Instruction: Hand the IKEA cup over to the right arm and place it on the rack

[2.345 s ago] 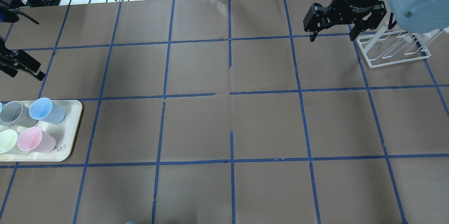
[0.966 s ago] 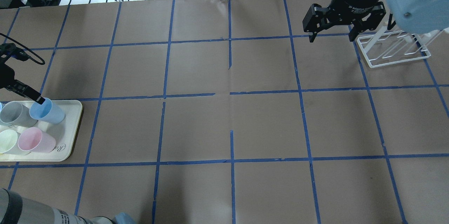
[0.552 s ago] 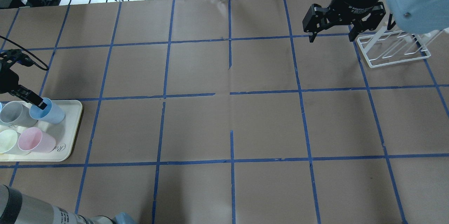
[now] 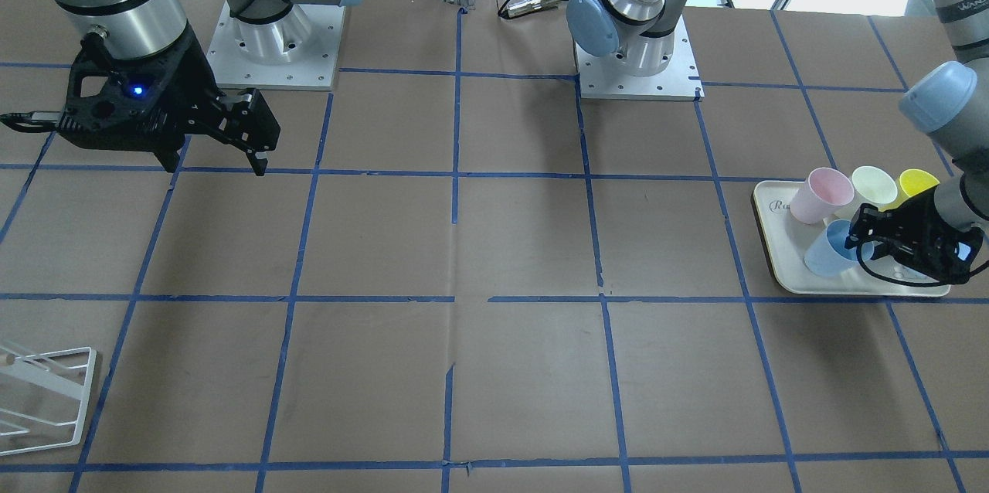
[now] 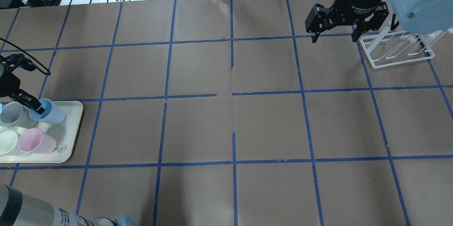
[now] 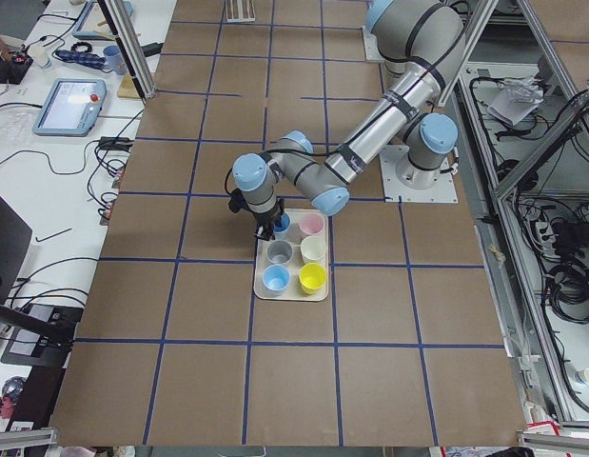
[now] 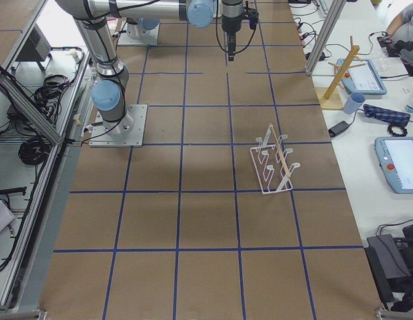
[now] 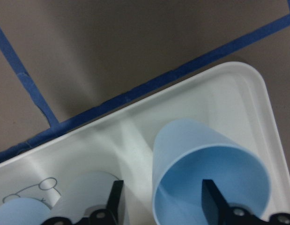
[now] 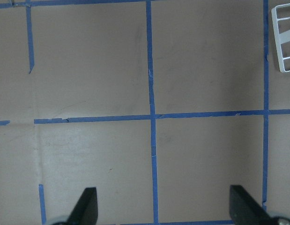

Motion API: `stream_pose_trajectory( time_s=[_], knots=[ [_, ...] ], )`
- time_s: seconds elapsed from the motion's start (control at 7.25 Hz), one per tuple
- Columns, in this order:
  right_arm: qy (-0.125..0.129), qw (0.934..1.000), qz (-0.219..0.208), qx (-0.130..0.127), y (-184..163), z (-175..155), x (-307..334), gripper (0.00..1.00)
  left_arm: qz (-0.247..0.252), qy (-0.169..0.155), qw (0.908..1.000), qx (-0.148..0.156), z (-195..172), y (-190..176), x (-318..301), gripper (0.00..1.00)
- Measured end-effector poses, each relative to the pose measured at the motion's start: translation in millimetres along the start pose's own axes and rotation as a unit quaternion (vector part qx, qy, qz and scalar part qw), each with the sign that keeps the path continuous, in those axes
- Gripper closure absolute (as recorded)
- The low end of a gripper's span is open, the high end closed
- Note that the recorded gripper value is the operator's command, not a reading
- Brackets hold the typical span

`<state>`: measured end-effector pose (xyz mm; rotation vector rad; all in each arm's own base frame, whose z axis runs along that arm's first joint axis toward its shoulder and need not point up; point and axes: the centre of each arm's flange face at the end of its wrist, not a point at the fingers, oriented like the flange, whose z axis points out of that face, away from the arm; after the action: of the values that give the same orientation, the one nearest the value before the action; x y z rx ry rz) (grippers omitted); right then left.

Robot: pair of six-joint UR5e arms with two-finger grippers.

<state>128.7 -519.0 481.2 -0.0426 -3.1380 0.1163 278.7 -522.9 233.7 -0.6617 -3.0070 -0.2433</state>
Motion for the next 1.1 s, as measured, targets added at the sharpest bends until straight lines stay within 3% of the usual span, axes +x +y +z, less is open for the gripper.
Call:
stream_pose_trajectory(
  time_s=[0.55, 0.83, 1.1],
  knots=[
    [-0.001, 1.0, -0.001, 0.0, -0.4, 0.7, -0.1, 0.0, -0.006, -0.006, 0.9998, 0.015, -25.7, -10.6, 8.6, 1.0],
    [0.0, 1.0, 0.0, 0.0, -0.5, 0.5, 0.1, 0.0, -0.032, -0.019, 0.9985, 0.04, -77.0, -41.7, 31.4, 1.0],
    [-0.001, 1.0, -0.003, -0.001, -1.5, 1.8, 1.2, 0.0, -0.076, 0.007, 0.995, 0.065, -136.4, -83.3, 85.0, 1.0]
  ],
)
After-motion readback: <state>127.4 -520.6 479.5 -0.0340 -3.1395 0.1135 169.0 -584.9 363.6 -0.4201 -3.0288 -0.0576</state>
